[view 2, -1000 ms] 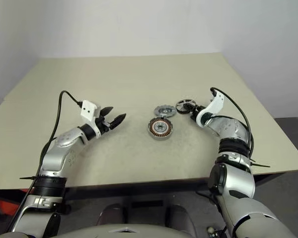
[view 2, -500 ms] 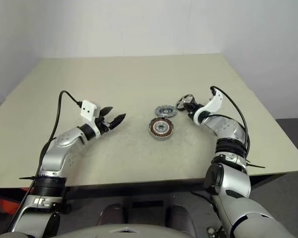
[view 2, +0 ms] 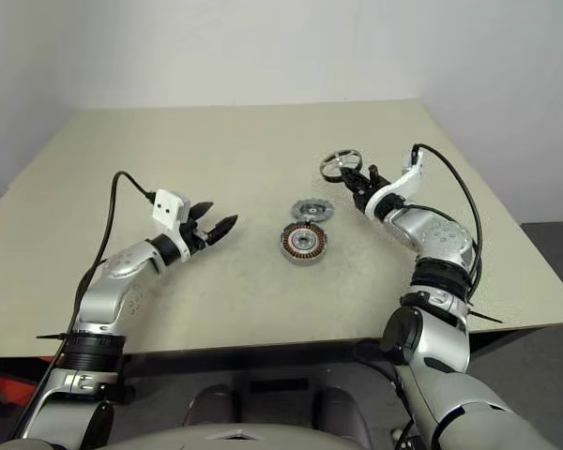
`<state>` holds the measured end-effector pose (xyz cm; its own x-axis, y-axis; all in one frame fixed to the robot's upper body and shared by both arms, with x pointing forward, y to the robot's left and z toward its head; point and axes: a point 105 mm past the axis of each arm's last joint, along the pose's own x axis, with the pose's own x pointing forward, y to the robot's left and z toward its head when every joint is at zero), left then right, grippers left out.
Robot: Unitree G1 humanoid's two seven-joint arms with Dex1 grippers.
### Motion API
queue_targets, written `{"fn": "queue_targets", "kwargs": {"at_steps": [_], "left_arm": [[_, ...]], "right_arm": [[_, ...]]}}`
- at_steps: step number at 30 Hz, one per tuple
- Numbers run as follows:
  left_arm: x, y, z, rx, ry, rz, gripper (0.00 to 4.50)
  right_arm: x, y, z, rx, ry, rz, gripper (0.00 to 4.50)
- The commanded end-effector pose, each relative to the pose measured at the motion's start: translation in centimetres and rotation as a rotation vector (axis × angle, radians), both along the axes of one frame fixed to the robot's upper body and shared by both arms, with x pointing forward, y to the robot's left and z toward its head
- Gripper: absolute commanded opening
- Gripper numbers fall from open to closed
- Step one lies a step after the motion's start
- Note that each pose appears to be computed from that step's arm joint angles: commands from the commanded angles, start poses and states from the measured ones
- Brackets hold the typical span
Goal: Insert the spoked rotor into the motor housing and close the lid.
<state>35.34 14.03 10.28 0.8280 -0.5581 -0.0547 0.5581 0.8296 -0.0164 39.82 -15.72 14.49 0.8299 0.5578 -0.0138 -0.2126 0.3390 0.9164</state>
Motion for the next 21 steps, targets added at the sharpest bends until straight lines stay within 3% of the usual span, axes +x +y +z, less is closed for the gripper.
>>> {"fn": "queue_targets", "kwargs": {"at_steps": [1,8,21], "left_arm": [[0.1,-0.4,1.0,0.006,-0.045,-0.017,3.86],[0.1,-0.9,0.7,0.006,-0.035,-0.034,3.86],[0.0,-0.9,0.6,0.021,-0.031,-0.049,3.86]], "right_arm": [[-3.1,2.1,1.5,0.031,-0.054,0.163,0.31],[-7.0,3.9,-1.2,0.028,0.034,0.248,0.31],[-8.1,4.4,-4.4,0.019,0.167,0.206,0.31]]}}
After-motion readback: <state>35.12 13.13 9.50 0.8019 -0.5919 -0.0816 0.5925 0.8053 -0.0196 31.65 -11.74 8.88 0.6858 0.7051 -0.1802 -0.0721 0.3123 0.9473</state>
